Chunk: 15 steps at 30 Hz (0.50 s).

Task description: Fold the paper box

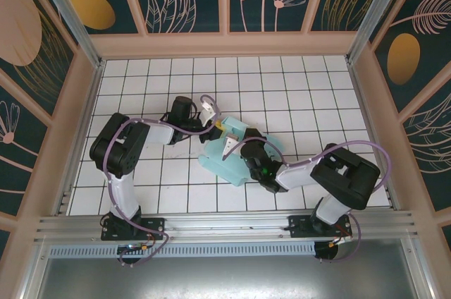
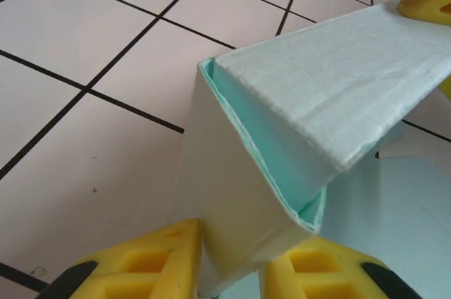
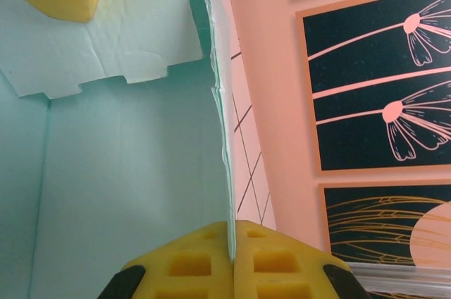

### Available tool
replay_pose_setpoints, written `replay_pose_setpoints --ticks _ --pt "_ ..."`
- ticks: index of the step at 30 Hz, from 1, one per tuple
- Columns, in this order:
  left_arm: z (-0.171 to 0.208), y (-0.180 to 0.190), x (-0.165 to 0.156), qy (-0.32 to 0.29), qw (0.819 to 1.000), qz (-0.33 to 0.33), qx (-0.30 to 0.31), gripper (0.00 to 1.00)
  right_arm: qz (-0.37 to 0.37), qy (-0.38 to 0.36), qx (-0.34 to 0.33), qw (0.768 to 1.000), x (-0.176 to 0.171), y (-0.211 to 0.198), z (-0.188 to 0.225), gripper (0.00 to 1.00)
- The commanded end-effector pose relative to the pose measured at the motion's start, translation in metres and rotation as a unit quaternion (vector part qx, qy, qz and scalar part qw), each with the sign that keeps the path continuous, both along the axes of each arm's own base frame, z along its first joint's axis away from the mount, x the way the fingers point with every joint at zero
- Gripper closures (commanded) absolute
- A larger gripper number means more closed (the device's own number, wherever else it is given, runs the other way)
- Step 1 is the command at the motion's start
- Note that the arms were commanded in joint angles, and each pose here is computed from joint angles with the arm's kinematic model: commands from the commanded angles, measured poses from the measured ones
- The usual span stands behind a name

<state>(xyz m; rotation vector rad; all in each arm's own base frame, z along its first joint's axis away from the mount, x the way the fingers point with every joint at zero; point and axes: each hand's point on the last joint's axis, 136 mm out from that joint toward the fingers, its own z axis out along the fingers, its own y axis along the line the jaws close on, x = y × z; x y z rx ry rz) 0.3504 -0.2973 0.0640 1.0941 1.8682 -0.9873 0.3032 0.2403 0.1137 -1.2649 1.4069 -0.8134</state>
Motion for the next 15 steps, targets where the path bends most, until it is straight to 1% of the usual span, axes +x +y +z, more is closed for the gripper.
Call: replay_pose_setpoints --ticks 1,5,9,10,15 --pt "0.0146 0.0028 0.0184 -0.035 0.999 0.038 0.0 0.74 0.019 0.009 0.033 0.999 -0.0061 0.0189 -0.0037 0.96" --pt "0.0136 0.0017 0.0179 -0.037 0.998 0.042 0.008 0.75 0.015 0.01 0.041 0.999 -0.0053 0.0215 -0.0053 0.89" --pt "0.0125 0.0033 0.0194 -0.035 0.998 0.051 0.01 0.79 0.014 0.011 0.05 0.999 -0.0057 0.023 -0.0055 0.83" --pt "0.0125 0.0032 0.0189 -0.034 0.998 0.051 0.011 0.81 0.013 0.011 0.053 0.998 -0.0059 0.0229 -0.0054 0.82" --pt "0.0101 0.0071 0.0189 -0.036 0.997 0.059 0.023 0.84 0.011 0.012 0.081 0.997 -0.0072 0.0225 0.0012 0.74"
